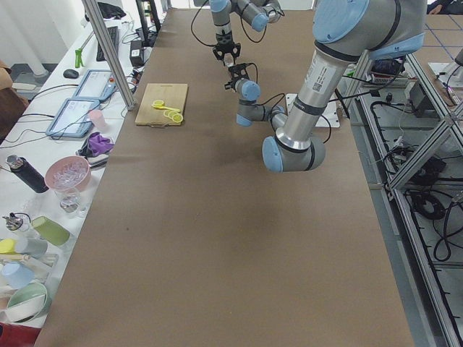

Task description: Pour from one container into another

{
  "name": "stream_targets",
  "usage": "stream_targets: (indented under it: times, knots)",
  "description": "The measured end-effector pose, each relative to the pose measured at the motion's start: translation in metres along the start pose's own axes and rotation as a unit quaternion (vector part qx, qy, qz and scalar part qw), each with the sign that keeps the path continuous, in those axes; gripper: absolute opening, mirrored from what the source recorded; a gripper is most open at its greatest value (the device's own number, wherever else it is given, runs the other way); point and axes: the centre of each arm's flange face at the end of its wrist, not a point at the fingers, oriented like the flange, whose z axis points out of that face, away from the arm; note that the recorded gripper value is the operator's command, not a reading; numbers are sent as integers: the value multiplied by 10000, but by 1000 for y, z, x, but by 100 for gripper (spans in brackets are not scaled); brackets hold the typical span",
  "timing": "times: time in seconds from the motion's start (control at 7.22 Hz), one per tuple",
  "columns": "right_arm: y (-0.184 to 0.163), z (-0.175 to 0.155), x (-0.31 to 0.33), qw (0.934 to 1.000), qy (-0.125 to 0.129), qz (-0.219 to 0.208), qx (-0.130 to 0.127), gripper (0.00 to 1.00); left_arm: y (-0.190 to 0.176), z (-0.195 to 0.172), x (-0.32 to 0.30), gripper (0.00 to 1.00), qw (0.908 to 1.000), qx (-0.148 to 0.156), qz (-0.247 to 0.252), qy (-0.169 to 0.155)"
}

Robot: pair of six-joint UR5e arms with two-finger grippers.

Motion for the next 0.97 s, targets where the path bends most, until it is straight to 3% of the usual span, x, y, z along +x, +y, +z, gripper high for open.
stream_targets:
  times: [0.97]
  knots:
    - [3, 3, -1, 9998, -87, -36, -147, 0, -1, 0, 0, 0, 10000, 1, -1, 6]
